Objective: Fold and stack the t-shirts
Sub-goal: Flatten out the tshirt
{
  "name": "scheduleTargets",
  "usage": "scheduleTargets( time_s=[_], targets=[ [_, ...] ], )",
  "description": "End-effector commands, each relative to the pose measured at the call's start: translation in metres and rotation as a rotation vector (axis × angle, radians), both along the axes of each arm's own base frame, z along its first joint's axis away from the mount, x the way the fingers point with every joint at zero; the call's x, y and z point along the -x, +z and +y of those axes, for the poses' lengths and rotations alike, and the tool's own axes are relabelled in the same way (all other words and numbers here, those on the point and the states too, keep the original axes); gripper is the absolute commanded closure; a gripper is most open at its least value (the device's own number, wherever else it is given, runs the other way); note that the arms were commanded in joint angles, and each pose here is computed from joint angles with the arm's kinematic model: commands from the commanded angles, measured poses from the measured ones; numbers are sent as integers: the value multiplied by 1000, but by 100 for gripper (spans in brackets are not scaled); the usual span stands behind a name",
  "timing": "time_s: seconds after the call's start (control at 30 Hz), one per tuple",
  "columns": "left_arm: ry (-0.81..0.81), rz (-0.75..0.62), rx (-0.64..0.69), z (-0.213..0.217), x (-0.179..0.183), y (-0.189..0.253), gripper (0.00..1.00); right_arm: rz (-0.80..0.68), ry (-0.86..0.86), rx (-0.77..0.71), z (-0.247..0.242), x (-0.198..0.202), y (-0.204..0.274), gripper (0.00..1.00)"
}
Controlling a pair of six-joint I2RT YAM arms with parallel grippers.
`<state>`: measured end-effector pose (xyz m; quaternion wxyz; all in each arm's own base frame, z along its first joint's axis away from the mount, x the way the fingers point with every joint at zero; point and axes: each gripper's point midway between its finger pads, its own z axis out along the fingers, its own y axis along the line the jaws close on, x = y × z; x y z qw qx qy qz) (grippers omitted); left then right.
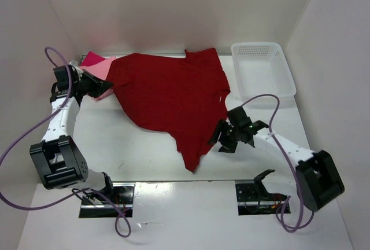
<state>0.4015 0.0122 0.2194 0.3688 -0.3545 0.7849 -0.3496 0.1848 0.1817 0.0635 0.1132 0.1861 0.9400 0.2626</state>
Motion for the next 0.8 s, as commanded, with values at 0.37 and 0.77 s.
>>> scheduleTargets(
  time_s=[0.37, 0.77],
  targets=[
    [-80, -6, -49, -34, 2, -6, 100, -165, -137, 208, -16, -123, -28, 100],
    [-79, 24, -101, -29, 8, -20, 100, -235, -261, 239, -71, -129, 10, 38]
  ],
)
